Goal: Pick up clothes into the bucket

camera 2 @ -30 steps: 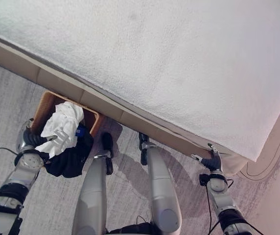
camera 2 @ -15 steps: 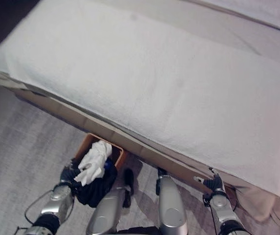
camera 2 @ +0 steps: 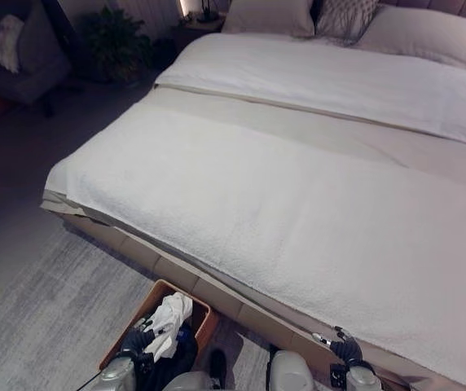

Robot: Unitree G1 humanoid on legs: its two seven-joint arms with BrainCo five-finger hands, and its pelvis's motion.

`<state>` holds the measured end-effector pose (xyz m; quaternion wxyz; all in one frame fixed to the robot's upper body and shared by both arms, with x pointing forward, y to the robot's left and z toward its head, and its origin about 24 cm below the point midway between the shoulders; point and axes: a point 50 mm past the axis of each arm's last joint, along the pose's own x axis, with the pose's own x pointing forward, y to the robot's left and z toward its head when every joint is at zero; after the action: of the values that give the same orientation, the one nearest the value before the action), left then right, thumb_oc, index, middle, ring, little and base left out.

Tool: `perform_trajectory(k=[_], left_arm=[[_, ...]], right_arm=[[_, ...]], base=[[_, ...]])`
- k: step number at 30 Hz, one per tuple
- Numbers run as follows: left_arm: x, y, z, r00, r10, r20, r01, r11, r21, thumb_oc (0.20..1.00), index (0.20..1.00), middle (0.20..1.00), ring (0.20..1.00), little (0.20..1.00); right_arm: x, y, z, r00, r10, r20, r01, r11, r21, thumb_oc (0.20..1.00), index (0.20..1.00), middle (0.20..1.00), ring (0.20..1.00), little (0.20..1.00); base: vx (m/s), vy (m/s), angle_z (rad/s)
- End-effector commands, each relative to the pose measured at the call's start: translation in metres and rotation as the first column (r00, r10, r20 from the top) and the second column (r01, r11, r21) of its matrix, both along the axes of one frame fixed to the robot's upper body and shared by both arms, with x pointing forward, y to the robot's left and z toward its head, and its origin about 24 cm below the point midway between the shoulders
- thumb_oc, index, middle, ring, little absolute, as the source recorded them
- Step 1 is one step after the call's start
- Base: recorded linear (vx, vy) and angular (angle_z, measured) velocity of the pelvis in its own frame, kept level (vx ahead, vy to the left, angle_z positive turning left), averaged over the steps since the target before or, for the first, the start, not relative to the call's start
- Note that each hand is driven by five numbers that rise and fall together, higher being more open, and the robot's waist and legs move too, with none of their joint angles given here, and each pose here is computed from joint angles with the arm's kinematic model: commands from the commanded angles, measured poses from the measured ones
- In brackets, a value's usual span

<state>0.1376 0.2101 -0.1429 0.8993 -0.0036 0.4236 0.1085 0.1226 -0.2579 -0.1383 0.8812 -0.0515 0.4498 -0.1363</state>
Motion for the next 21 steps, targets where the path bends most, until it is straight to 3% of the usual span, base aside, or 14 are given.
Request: perform_trajectory(k=[1,6,12,21], left_arm=[[0.001,0.005,0.002,0.999,-0.045,0.004,0.045,0.999,0.02,1.0,1.0,1.0,1.0,1.0],[-0.015,-0.001,-0.007,0.997,-0.043,-0.06,0.043,0.999,-0.001,1.0,1.0,1.0,1.0,1.0],[-0.036,-0.006,-0.017,0.97,-0.163,-0.179,0.168,0.986,0.014,1.0,1.0,1.0,1.0,1.0],[-0.032,-0.016,-0.016,0.968,-0.197,-0.157,0.199,0.98,0.001,1.0,1.0,1.0,1.0,1.0]], right_arm=[[0.0,0.001,0.0,1.0,0.012,0.007,-0.013,1.0,0.024,1.0,1.0,1.0,1.0,1.0],[-0.011,0.006,-0.007,0.999,0.007,-0.047,-0.005,0.999,0.044,1.0,1.0,1.0,1.0,1.0],[-0.022,0.014,-0.014,0.992,0.04,-0.118,-0.034,0.998,0.049,1.0,1.0,1.0,1.0,1.0],[-0.024,0.025,-0.017,0.986,0.097,-0.133,-0.091,0.994,0.053,1.0,1.0,1.0,1.0,1.0]], base=[[0.05,-0.034,0.02],[0.02,-0.033,0.08],[0.02,-0.018,0.05],[0.01,0.001,0.0]])
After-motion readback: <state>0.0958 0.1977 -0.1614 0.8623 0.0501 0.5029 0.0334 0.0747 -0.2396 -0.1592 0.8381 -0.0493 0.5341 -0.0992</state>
